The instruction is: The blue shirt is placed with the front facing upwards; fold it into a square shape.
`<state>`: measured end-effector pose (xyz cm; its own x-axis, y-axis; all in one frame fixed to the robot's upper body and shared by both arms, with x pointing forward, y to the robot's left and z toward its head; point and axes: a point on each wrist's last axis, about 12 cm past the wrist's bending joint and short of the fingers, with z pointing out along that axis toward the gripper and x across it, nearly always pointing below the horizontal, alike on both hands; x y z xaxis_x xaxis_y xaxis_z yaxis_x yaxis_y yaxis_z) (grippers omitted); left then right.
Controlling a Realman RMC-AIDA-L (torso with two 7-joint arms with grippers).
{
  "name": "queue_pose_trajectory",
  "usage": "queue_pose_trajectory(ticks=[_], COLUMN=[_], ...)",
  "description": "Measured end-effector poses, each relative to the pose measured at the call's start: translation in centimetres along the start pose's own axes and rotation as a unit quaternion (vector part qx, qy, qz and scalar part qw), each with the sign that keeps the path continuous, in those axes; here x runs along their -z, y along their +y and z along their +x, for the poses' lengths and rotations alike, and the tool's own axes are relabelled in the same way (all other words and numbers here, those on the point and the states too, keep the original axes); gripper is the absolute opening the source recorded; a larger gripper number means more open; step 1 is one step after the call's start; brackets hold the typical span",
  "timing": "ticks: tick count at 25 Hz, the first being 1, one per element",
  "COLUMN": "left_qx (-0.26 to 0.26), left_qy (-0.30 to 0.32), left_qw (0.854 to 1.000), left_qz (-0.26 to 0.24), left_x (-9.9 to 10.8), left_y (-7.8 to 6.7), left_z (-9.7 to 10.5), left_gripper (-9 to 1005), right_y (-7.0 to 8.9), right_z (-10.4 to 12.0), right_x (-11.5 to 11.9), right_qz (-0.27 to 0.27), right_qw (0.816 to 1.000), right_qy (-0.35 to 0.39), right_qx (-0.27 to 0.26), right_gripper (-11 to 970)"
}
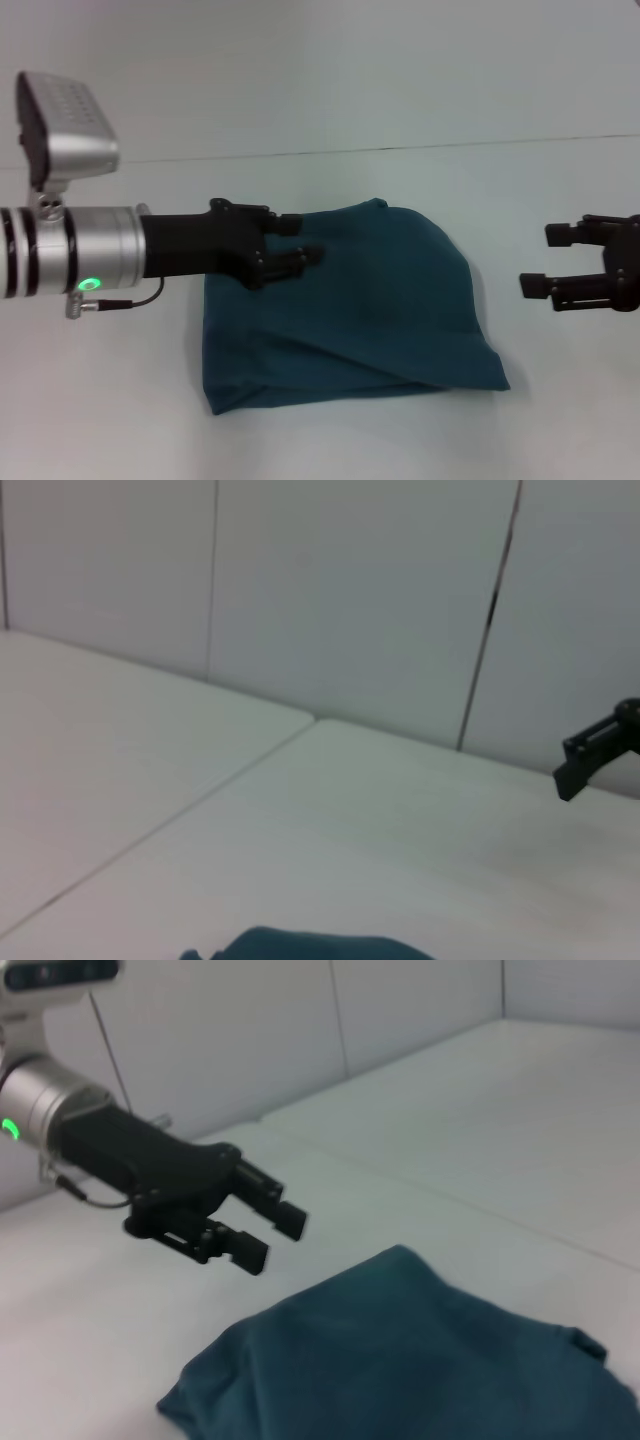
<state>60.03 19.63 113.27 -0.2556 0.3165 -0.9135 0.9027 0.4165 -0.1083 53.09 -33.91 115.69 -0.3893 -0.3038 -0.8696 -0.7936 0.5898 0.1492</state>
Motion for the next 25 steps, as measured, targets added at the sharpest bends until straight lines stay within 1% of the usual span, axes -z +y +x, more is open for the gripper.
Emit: queue_pose_trajectory(ticks=[1,2,3,7,11,15,21,25], left_qx=[0.0,0.001,0.002,0.005,0.006,-0.001,-0.005,-0.002], left_qy=[0.0,0.011,0.019,0.035,0.051,0.054,0.063,0.065], left_qw=[1.0,1.0,1.0,0.999,0.999,0.999,0.998,0.998], left_qz=[0.0,0.002,0.001,0.005,0.003,0.001,-0.017,-0.025], left_x=[0.0,-0.4,-0.7,-0.6,0.1,0.5,0.6,0.6], left_y=[0.0,0.0,-0.1,-0.2,-0.2,-0.2,0.3,0.2], left_z=[0.0,-0.1,-0.1,0.4,1.1,1.2,1.3,1.7], left_gripper=[343,381,423,590,691,792,938,935], right_y=[0.1,0.3,0.3,0.4,0.5,0.6,0.7,1.0], right_z=[-0.3,-0.7,-0.7,-1.1,-1.2,-1.5,-1.8,-1.7], right_x=[-0.4,-0.9,-0.9,-1.7,-2.2,-2.9,-4.5,-5.2], right_qz=[-0.004,-0.009,-0.009,-0.016,-0.016,-0.02,-0.02,-0.024], right_qw=[1.0,1.0,1.0,0.999,0.999,0.998,0.995,0.993], right_qy=[0.009,0.018,0.018,0.032,0.04,0.05,0.077,0.086], right_qx=[0.005,0.013,0.013,0.02,0.026,0.037,0.063,0.072], right_gripper=[905,909,913,924,924,924,924,924])
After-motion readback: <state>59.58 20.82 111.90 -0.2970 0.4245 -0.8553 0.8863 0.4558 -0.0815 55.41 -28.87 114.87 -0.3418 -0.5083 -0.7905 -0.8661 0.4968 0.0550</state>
